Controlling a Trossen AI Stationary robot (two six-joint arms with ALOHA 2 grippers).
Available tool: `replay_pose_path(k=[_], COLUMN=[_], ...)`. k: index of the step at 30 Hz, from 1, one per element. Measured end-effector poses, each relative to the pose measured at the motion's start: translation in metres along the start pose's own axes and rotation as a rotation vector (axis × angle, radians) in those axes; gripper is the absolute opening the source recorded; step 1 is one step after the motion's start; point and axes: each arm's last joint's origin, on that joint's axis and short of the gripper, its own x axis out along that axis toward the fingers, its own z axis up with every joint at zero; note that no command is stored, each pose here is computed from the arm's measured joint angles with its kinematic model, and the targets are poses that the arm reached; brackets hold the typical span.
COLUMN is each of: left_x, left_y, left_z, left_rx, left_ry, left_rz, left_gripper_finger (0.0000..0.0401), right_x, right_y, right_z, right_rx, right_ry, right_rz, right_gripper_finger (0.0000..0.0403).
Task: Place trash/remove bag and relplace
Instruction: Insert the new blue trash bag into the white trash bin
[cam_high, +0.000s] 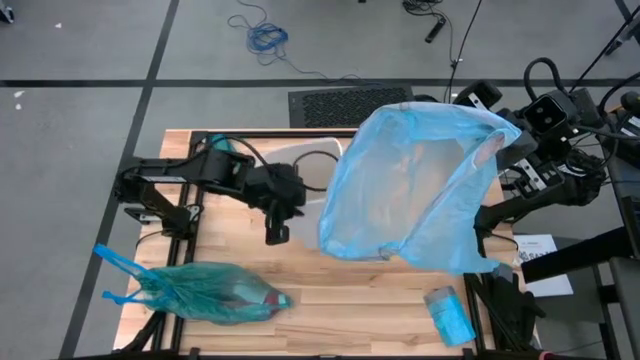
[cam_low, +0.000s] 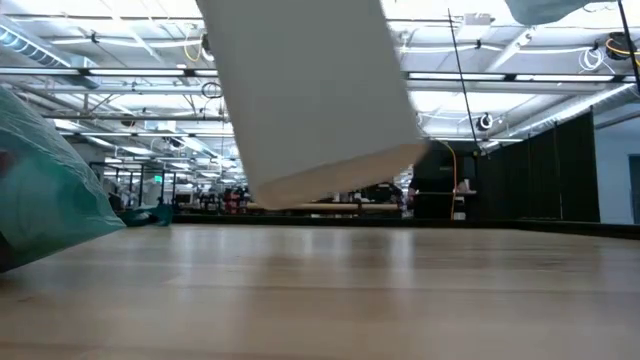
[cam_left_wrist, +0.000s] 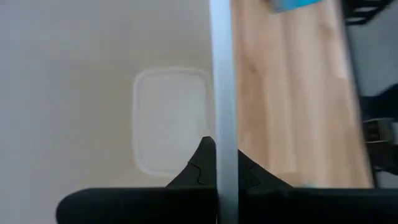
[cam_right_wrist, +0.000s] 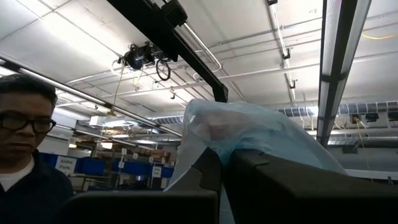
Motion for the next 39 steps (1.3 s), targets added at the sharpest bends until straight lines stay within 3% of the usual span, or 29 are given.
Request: replay_pose_path(k=[3,10,16,28,33,39], left_x=[0.008,0.05,0.067,0.059,0.052,0.02], left_y=[-0.003,-0.009,-0.012,-0.014,-0.014,-0.014], left_z=[0.004,0.008,0.014,0.024,0.026,0.037], left_rx=[0.004,0.037,0.037,0.026,0.01,0.016], left_ry=[-0.005,0.098,0.083,-0.03,-0.067,-0.18], left_rz=[-0.056,-0.057,-0.103,-0.174,-0.187,-0.201], left_gripper_finger=[0.0001,0.0,0.0031,0.0113,0.0127,0.0128], right_x=[0.0,0.0,0.0,-0.002,-0.001,0.004], right_y=[0.0,0.0,0.0,0.001,0.001,0.001], right_z=[0.0,0.0,0.0,0.003,0.005,0.012], right_rx=[-0.003,-0.004,-0.002,-0.011,-0.016,-0.032], right_ry=[0.0,0.0,0.0,-0.01,-0.017,-0.026], right_rz=[0.0,0.0,0.0,0.002,0.004,0.027], right_gripper_finger=[0.0,0.0,0.0,0.0,0.0,0.0])
